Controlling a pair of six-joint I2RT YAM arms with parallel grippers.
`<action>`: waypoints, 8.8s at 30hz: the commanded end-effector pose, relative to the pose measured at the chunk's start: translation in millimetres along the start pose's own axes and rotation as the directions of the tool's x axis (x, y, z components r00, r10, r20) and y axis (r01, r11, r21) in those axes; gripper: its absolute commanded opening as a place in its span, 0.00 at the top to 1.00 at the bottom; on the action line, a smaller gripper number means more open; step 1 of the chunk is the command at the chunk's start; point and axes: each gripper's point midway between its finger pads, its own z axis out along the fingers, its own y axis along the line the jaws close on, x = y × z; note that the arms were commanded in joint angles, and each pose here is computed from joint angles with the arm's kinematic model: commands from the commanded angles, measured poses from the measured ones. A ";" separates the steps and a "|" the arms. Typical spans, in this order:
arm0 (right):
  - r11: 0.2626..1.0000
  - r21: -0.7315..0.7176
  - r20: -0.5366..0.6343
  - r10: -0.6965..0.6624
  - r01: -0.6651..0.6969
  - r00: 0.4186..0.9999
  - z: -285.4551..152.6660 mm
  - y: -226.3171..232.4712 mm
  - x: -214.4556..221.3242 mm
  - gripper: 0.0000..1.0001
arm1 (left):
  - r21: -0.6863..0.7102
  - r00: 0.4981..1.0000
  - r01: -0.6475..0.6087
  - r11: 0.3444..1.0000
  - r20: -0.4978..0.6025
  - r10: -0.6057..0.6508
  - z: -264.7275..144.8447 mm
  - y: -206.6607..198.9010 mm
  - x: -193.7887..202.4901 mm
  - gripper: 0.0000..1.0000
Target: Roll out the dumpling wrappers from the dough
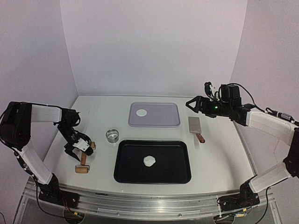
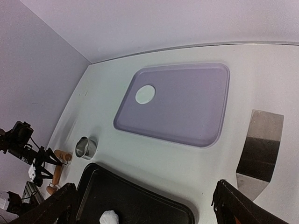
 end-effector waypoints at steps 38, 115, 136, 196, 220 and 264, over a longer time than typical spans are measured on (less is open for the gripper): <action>0.964 -0.161 -0.362 0.140 -0.210 0.922 71.0 231.5 27.2 0.04 | -0.672 0.868 0.341 0.657 0.493 0.053 -187.8 136.4 -118.8 1.00; 0.121 -0.283 -0.342 -0.940 0.951 0.017 -45.7 148.8 162.3 1.00 | -0.067 0.848 0.471 0.880 0.308 -0.431 25.4 213.1 -220.4 0.25; 0.066 -0.347 -0.338 -0.939 0.935 -0.059 -6.5 164.9 194.7 1.00 | -0.117 0.924 0.346 0.931 0.216 -0.316 89.4 220.6 -206.9 0.78; -0.101 -0.570 -0.448 -0.794 0.815 -0.412 10.0 113.8 307.1 1.00 | -0.278 0.896 0.441 0.853 0.198 -0.399 82.7 241.6 -187.0 1.00; -0.094 -0.520 -0.449 -0.815 0.849 -0.366 -12.0 124.9 298.0 1.00 | -0.324 0.918 0.395 0.860 0.186 -0.351 77.6 247.8 -185.6 1.00; -0.189 -0.567 -0.400 -0.787 0.801 -0.469 30.0 106.1 292.1 1.00 | -0.323 0.934 0.352 0.878 0.181 -0.308 75.9 245.9 -188.6 1.00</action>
